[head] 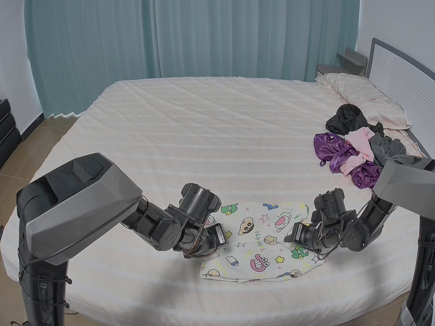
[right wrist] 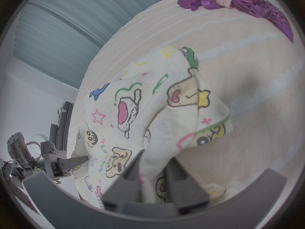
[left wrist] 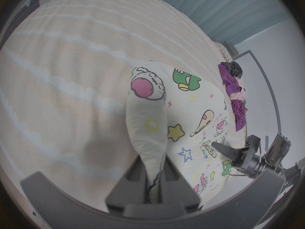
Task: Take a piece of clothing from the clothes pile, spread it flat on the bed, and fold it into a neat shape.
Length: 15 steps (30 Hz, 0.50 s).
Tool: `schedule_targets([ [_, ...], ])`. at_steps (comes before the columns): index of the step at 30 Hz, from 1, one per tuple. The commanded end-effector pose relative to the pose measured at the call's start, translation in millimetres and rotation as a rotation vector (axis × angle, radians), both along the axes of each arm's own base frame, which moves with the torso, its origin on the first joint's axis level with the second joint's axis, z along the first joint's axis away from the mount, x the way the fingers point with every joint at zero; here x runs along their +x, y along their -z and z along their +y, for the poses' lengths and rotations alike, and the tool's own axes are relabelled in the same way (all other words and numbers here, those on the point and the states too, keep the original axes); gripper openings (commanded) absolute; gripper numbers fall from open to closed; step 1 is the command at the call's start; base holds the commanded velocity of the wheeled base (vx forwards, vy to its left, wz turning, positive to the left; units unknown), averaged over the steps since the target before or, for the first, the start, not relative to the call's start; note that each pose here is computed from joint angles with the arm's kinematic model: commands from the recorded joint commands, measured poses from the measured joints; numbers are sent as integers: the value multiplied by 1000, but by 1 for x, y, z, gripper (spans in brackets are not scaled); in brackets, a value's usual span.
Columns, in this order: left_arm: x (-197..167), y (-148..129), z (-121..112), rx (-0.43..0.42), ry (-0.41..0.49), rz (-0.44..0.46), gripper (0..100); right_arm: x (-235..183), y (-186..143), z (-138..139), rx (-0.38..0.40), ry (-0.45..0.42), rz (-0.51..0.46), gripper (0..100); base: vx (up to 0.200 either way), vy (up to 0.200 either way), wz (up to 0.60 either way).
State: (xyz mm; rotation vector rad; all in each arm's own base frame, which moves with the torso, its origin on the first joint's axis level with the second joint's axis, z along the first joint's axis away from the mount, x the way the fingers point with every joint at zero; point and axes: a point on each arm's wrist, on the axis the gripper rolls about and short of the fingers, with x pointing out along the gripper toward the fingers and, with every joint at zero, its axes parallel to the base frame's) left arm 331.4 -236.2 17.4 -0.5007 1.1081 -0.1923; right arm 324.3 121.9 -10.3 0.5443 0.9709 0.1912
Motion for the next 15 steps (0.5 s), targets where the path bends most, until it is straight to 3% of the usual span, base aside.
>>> schedule_targets([
  [1,-1,-7,1,-15,-15,-4,0,0,0,1,13,15,6,0,0,0,0],
  [11,-5,-28,4,-67,-70,-4,0,-5,-19,6,57,31,-14,0,0,0,0],
  [15,-8,-33,6,-60,-71,10,0,-6,-21,6,65,39,-14,0,0,-200,0],
])
